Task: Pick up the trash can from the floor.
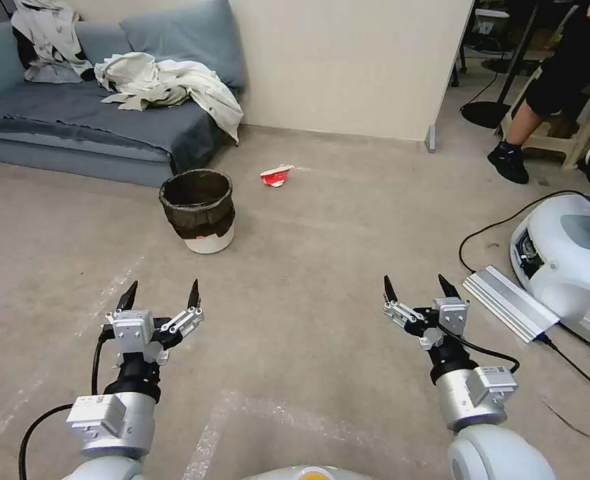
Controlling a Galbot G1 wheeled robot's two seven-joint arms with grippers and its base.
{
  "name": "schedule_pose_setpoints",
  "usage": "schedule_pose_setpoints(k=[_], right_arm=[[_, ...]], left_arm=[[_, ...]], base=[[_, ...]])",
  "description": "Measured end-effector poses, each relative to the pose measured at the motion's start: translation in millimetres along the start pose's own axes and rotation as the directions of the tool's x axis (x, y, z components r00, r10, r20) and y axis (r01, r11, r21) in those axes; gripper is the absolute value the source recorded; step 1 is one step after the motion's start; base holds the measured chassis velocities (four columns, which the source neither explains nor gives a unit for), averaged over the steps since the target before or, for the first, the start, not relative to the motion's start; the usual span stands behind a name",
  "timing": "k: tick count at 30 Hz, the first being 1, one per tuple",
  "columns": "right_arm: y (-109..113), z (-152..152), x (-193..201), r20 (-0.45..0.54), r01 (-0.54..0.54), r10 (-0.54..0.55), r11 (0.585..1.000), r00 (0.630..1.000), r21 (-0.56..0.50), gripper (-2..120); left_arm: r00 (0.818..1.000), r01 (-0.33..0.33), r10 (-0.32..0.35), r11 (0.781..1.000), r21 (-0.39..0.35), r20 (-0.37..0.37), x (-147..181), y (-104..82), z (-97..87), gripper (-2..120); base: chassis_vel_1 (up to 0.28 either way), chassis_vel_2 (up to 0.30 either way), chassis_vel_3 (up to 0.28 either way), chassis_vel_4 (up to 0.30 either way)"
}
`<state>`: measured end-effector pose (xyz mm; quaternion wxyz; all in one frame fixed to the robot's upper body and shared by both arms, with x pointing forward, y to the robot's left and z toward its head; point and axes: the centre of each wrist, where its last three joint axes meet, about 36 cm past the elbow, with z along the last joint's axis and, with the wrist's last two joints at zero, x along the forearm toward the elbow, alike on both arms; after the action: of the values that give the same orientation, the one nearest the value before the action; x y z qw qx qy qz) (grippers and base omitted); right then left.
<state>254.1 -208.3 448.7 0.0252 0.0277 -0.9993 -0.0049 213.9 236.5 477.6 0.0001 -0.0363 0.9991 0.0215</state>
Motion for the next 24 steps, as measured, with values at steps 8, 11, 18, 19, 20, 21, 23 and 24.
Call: schedule_pose_setpoints(k=[8,11,18,19,20,21,23,24], right_arm=[[-0.1,1.7,-1.4,-0.003,-0.001,0.001,1.0,1.0,0.001,100],[0.1,1.5,-2.0,-0.002,-0.003,0.003,1.0,1.0,0.001,100],[0.3,2.5,-2.6,-0.003,-0.014,0.014,1.0,1.0,0.0,100],[0.3,2.5,-2.6,-0.002,-0.015,0.015,1.0,1.0,0.0,100],[0.3,2.5,-2.6,-0.002,-0.015,0.015,1.0,1.0,0.0,100],[0.4,2.4,-2.6,-0.001,-0.016,0.016,1.0,1.0,-0.001,100],[0.4,2.3,-2.8,0.0,-0.016,0.016,1.0,1.0,-0.001,100],[0.4,2.2,-2.9,0.001,-0.017,0.017,1.0,1.0,-0.001,100]], left_arm=[[1.0,0.004,-0.004,1.0,-0.004,0.003,-0.4,1.1,-0.1,100],[1.0,0.005,-0.005,1.0,-0.004,0.005,-0.9,1.3,0.2,100],[1.0,0.004,-0.004,1.0,-0.007,0.002,-2.1,1.6,4.0,100],[1.0,0.004,-0.004,1.0,-0.007,0.003,-2.2,1.6,4.5,100],[1.0,0.004,-0.004,1.0,-0.007,0.003,-2.2,1.6,4.5,100],[1.0,0.004,-0.004,1.0,-0.008,0.006,-2.4,1.6,5.3,100],[1.0,0.005,-0.005,1.0,-0.009,0.014,-2.8,1.7,6.5,100],[1.0,0.006,-0.006,1.0,-0.01,0.019,-3.0,1.9,7.2,100]], base=[[0.0,0.0,0.0,0.0],[0.045,0.059,0.06,0.056],[0.075,0.063,0.072,0.078],[0.082,0.093,0.077,0.091],[0.082,0.093,0.077,0.091],[0.082,0.088,0.077,0.092],[0.064,0.086,0.065,0.085],[0.064,0.062,0.05,0.079]])
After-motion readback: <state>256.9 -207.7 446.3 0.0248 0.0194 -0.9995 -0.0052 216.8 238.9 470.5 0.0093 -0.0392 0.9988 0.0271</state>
